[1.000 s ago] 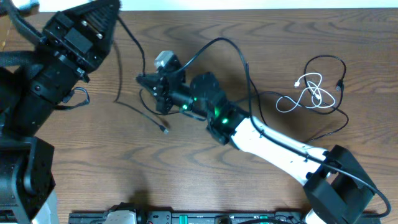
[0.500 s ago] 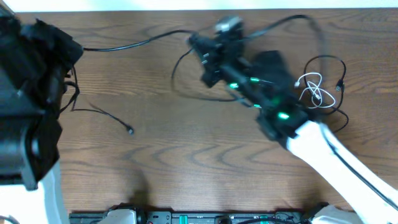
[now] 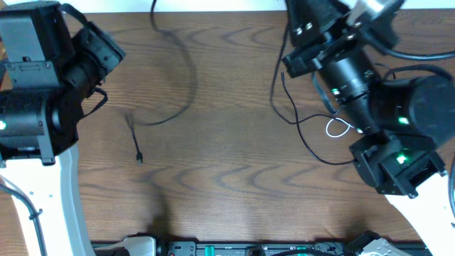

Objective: Untangle cables

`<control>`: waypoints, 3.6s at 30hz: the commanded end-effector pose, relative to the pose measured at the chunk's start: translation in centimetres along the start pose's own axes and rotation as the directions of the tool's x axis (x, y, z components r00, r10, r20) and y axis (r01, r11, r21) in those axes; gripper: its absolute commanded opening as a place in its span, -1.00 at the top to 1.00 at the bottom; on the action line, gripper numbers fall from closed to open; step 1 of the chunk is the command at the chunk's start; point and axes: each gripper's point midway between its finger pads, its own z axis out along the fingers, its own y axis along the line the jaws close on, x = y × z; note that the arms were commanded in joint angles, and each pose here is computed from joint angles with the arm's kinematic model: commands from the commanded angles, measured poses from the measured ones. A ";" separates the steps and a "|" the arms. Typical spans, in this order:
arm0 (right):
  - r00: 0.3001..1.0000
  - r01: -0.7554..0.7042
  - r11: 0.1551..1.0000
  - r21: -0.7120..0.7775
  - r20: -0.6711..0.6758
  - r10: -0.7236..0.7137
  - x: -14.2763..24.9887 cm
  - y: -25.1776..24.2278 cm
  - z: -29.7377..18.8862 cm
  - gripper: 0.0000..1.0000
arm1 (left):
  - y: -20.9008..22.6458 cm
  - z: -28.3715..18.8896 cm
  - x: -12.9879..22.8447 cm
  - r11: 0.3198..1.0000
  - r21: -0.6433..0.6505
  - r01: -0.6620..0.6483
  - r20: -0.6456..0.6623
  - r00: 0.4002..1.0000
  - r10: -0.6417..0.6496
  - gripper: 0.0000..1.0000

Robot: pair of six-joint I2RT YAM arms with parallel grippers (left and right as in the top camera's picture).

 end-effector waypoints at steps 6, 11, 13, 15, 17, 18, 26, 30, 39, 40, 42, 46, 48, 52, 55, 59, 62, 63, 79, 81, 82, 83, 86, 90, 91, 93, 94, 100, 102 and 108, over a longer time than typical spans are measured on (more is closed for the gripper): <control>0.999 -0.017 1.000 0.017 0.043 0.017 -1.1 -0.1 2.9 0.98 | -8.1 -3.2 4.7 0.826 0.527 -0.201 -0.144 0.937 0.319 -0.36; 0.990 -0.121 0.991 0.054 0.083 0.116 0.1 -1.3 5.9 0.98 | -8.4 -4.1 5.3 0.793 0.569 -0.218 -0.142 0.924 0.356 -0.35; 0.988 -0.120 0.992 0.050 0.103 0.114 -0.6 -1.3 7.0 0.98 | -8.0 -3.9 5.7 0.803 0.556 -0.213 -0.161 0.921 0.356 -0.35; 0.986 -0.118 0.991 0.056 0.127 0.110 -2.1 -1.4 8.0 0.98 | -7.1 -3.5 5.9 0.832 0.512 -0.212 -0.184 0.920 0.347 -0.36; 0.987 -0.077 0.995 0.059 0.144 0.068 -3.7 -1.3 8.7 0.98 | -6.0 -3.0 6.1 0.862 0.459 -0.216 -0.202 0.919 0.338 -0.35; 0.987 -0.051 0.997 0.060 0.158 0.041 -4.9 -1.1 9.1 0.98 | -5.4 -2.8 6.2 0.877 0.429 -0.218 -0.213 0.918 0.333 -0.35; 0.938 -0.036 0.998 0.049 0.345 0.017 -12.8 -0.4 9.5 0.98 | -4.2 -2.7 7.1 0.899 0.384 -0.211 -0.262 0.909 0.325 -0.35; 0.945 -0.065 0.997 0.038 0.324 0.049 -12.2 -0.3 10.1 0.98 | -4.1 -2.7 7.3 0.901 0.381 -0.208 -0.272 0.906 0.324 -0.35; 0.995 -0.071 0.994 0.084 -0.070 0.077 2.3 -0.8 14.2 0.98 | -4.0 -2.6 7.5 0.896 0.383 -0.227 -0.275 0.898 0.345 -0.35; 0.990 -0.067 0.993 0.101 -0.118 0.078 3.8 -1.1 14.3 0.98 | -3.9 -2.6 7.6 0.896 0.381 -0.227 -0.277 0.897 0.345 -0.35; 0.976 -0.047 0.987 0.156 -0.205 0.079 6.0 -2.4 13.8 0.98 | -3.8 -2.6 7.8 0.896 0.380 -0.230 -0.286 0.892 0.350 -0.35; 0.927 0.018 0.963 0.271 -0.364 0.085 9.7 -5.8 11.9 0.09 | -3.6 -1.9 8.4 0.894 0.379 -0.240 -0.313 0.876 0.368 -0.36; 0.882 0.065 0.944 0.323 -0.462 0.098 11.8 -7.7 10.2 -0.29 | -3.8 -1.0 9.2 0.894 0.380 -0.239 -0.345 0.859 0.377 -0.35; 0.779 0.151 0.904 0.399 -0.612 0.140 14.6 -11.6 6.2 -0.97 | -4.7 1.3 11.7 0.886 0.394 -0.246 -0.430 0.802 0.414 -0.35; 0.679 0.219 0.866 0.449 -0.708 0.195 16.4 -14.7 2.5 -0.99 | -5.8 3.4 14.1 0.873 0.410 -0.264 -0.496 0.739 0.456 -0.35; 0.503 0.322 0.795 0.514 -0.804 0.316 18.3 -19.0 -4.2 -0.99 | -7.5 7.1 17.9 0.858 0.429 -0.282 -0.579 0.643 0.501 -0.35; 0.407 0.375 0.739 0.560 -0.816 0.411 18.4 -21.7 -8.7 -0.98 | -9.2 10.5 21.7 0.823 0.471 -0.318 -0.611 0.555 0.564 -0.35; 0.386 0.391 0.722 0.571 -0.814 0.435 18.2 -22.4 -9.9 -0.98 | -9.7 11.4 22.7 0.815 0.480 -0.325 -0.617 0.535 0.577 -0.36; 0.307 0.504 0.460 0.731 -0.650 0.696 14.3 -30.9 -22.5 -0.99 | -11.2 24.6 36.6 0.262 0.613 -0.745 -0.349 0.042 0.936 -0.37; 0.306 0.507 0.449 0.736 -0.640 0.705 14.1 -31.1 -23.0 -0.99 | -11.6 24.7 38.2 0.177 0.648 -0.741 -0.296 -0.031 0.955 -0.36; 0.307 0.508 0.445 0.737 -0.638 0.706 14.1 -31.1 -23.1 -0.99 | -11.6 24.7 39.0 0.142 0.661 -0.737 -0.275 -0.062 0.959 -0.36; 0.308 0.508 0.444 0.738 -0.637 0.706 14.0 -31.2 -23.1 -0.99 | -11.8 24.8 39.7 0.106 0.673 -0.732 -0.249 -0.090 0.964 -0.37; 0.307 0.508 0.445 0.737 -0.638 0.706 14.1 -31.1 -23.1 -0.98 | -12.4 25.7 41.0 0.048 0.679 -0.733 -0.199 -0.120 0.973 -0.36; 0.308 0.508 0.446 0.737 -0.638 0.706 14.1 -31.1 -23.0 -0.99 | -13.2 27.1 41.8 0.037 0.671 -0.741 -0.167 -0.102 0.981 -0.37; 0.308 0.508 0.446 0.737 -0.638 0.706 14.1 -31.1 -23.0 -0.99 | -13.2 27.4 41.8 0.038 0.669 -0.743 -0.165 -0.098 0.981 -0.36; 0.308 0.508 0.445 0.738 -0.638 0.706 14.1 -31.2 -23.0 -0.99 | -13.1 28.0 42.1 0.040 0.667 -0.744 -0.164 -0.095 0.982 -0.36; 0.307 0.508 0.445 0.737 -0.638 0.706 14.1 -31.1 -23.1 -0.99 | -13.0 28.3 42.3 0.041 0.667 -0.744 -0.166 -0.094 0.982 -0.36; 0.308 0.508 0.446 0.737 -0.638 0.706 14.1 -31.1 -23.0 -0.98 | -14.2 29.4 42.4 0.020 0.653 -0.757 -0.112 -0.071 0.991 -0.32; 0.307 0.508 0.446 0.737 -0.638 0.706 14.1 -31.1 -23.0 -0.99 | -14.6 29.7 42.4 0.019 0.649 -0.761 -0.100 -0.060 0.993 -0.19; 0.307 0.508 0.446 0.737 -0.639 0.706 14.1 -31.1 -23.0 -0.99 | -13.6 30.4 43.4 0.023 0.660 -0.751 -0.124 -0.078 0.989 -0.17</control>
